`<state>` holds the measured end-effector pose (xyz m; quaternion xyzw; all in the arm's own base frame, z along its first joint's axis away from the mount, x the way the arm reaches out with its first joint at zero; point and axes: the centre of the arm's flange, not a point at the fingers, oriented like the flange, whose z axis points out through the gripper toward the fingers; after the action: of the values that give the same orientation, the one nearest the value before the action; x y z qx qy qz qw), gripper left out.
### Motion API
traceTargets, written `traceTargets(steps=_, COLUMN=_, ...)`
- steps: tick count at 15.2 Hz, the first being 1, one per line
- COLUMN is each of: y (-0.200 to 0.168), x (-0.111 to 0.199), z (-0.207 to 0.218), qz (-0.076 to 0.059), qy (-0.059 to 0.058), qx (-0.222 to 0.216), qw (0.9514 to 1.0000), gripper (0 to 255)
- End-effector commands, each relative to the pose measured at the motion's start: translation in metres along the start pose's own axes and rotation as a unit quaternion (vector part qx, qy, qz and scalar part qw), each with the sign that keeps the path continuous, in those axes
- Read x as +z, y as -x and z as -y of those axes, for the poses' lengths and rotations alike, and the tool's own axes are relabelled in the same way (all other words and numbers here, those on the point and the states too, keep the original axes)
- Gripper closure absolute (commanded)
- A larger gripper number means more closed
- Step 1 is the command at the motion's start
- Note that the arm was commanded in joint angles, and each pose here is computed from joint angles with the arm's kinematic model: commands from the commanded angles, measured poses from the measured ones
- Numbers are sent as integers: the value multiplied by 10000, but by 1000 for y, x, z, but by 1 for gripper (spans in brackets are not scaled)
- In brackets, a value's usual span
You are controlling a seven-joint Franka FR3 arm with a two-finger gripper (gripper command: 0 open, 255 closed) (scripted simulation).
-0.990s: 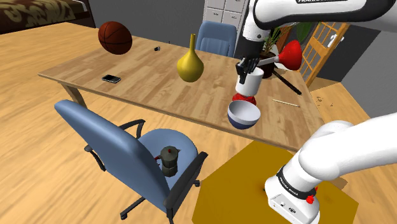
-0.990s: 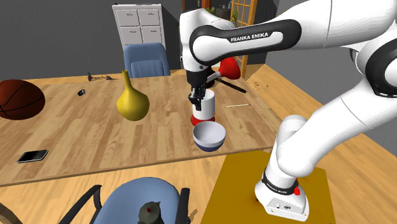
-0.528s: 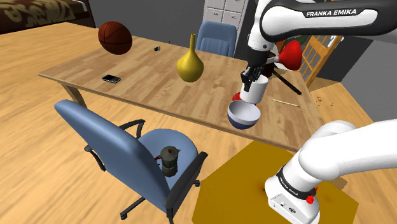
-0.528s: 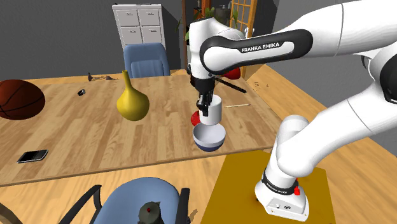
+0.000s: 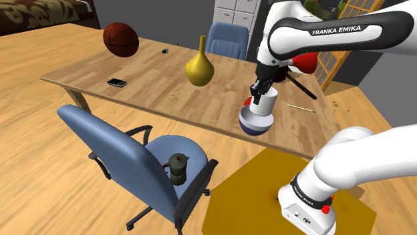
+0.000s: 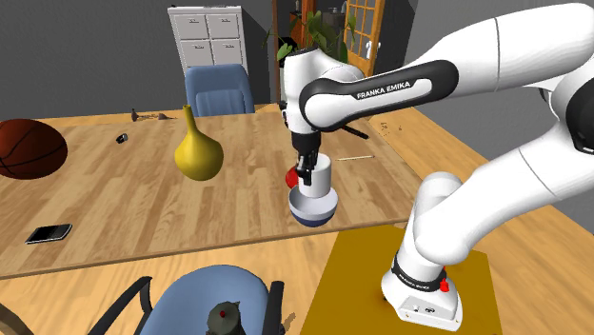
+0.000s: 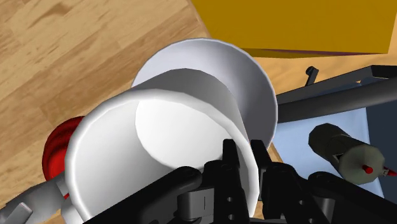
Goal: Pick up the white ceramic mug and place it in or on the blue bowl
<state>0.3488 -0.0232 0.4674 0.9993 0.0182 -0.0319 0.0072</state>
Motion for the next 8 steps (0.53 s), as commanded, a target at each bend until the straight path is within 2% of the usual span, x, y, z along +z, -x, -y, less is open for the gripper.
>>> traceTargets(steps=1, y=-1, x=11, z=1, qz=-4, qy=1, qx=0, qw=10000, gripper=255)
traceTargets(steps=4, y=-2, x=24, z=1, qz=-4, qy=1, qx=0, qw=10000, gripper=255)
traceTargets(steps=8, y=-2, x=24, z=1, qz=-4, qy=1, qx=0, qw=10000, gripper=255)
